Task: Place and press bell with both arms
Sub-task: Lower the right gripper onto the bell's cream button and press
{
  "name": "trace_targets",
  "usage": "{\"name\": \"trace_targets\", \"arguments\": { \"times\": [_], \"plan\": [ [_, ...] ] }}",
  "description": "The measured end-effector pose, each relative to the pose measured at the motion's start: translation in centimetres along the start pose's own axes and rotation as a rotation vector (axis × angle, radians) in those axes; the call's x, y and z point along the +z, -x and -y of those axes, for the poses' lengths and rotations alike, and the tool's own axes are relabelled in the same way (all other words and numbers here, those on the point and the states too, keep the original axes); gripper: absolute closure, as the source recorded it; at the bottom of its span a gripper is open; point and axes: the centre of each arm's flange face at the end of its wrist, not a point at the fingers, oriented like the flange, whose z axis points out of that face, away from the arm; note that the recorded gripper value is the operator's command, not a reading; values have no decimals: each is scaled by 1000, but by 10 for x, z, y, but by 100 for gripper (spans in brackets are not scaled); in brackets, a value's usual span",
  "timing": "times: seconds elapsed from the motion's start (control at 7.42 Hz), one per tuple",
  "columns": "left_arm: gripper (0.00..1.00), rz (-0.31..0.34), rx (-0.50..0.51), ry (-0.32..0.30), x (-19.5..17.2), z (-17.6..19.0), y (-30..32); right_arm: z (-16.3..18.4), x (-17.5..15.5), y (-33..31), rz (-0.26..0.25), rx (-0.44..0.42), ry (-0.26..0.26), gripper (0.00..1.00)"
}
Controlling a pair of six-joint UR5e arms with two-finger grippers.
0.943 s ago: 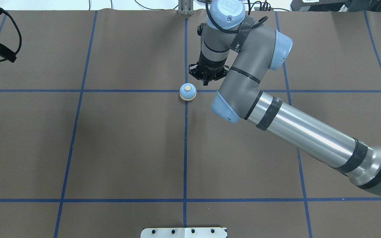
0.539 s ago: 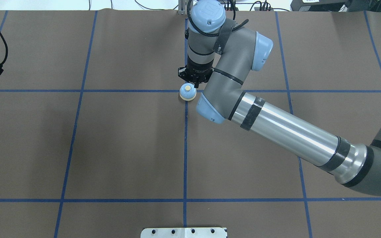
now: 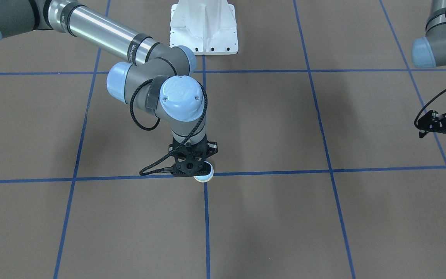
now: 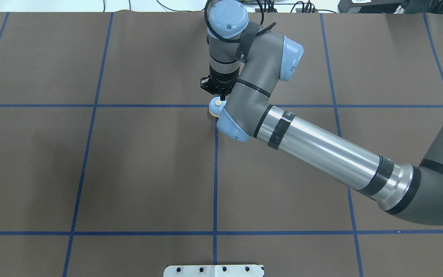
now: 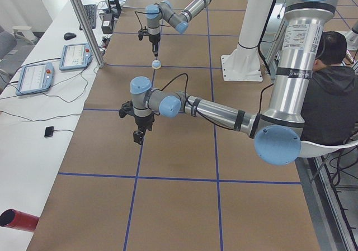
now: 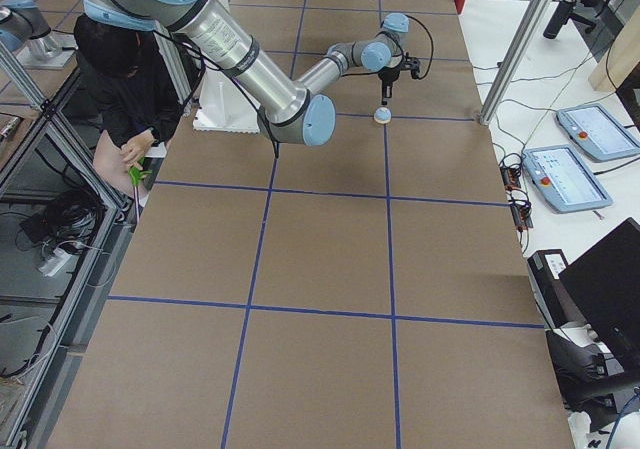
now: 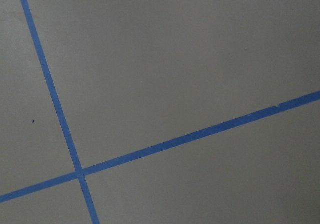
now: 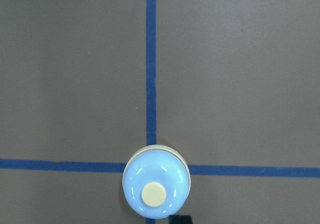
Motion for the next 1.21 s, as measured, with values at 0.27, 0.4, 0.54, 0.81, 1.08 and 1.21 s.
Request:
{"name": "trace_targets", "arguments": {
  "times": [0.27,0.4,0.54,0.81,1.08,1.21],
  "plan": [
    [0,0,-2,3,1,-2,1,7,12,3,4,-3,-3,100],
    [0,0,-1,3,2,-2,1,8,15,4,3,-4,-2,100],
    [0,1,0,4,2,-3,0,7,17,4,2,-4,0,100],
    [0,2,0,2,2,-3,1,6,18,5,2,-5,2,100],
    [0,1,0,2,1,-3,1,5,24,4,-5,-6,5,100],
    [0,2,0,2,2,-2,1,4,27,4,-11,-6,7,100]
  ]
}}
